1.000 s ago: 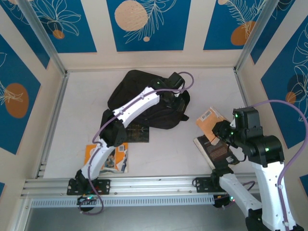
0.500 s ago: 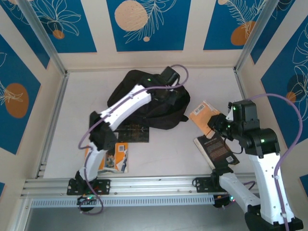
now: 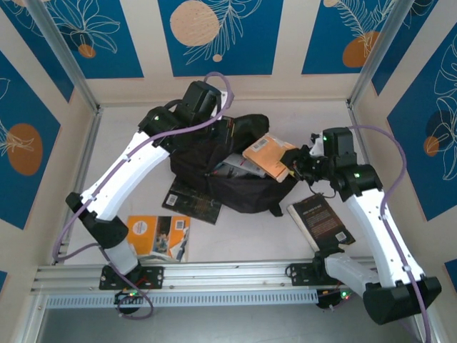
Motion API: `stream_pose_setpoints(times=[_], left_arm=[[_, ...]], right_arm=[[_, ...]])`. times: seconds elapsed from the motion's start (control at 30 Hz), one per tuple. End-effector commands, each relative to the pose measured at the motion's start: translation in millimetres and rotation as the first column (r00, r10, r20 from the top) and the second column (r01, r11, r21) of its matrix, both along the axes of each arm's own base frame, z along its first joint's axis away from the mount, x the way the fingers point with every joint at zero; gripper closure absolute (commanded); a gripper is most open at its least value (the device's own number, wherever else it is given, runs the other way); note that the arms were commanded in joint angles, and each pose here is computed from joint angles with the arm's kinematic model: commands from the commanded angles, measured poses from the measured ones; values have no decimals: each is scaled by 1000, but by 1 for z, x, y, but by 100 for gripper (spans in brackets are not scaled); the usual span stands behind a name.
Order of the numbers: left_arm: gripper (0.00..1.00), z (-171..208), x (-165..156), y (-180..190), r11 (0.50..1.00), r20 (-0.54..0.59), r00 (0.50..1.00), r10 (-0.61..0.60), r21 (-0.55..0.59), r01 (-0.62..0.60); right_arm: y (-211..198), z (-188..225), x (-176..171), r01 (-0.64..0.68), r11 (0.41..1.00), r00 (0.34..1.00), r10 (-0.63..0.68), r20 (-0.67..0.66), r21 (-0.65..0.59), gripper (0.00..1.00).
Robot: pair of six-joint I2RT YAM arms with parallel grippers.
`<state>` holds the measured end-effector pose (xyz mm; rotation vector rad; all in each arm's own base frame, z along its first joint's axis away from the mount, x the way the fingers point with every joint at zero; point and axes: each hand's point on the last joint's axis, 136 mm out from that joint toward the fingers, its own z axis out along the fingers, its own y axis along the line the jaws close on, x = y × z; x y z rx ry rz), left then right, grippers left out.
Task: Pack the student bag
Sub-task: Open the student bag at the top-center of the table, then place the book in the student bag.
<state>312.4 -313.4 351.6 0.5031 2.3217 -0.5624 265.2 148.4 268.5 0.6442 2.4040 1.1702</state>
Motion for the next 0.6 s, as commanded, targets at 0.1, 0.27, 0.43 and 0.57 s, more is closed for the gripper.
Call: stream_pose_setpoints(times=[0.1,0.27,0.43,0.57], left_arm=[[68,-18,-36,-6,991,-112,989,-100,-102,89],[31,-26,-24,6,999,-107,994,-11,-36,7],[27,-39,-7,-3,1000,-125,992,-15,25,18],[27,-48,14,-6,997,-123,992,5,79,5]], right_arm=[[31,8,14,-36,981,999,42,-29,191,100],[33,-2,3,-48,980,997,60,-53,193,100],[33,-16,-8,-52,979,995,67,-73,195,100],[34,-14,-11,-65,979,995,79,-64,195,100]])
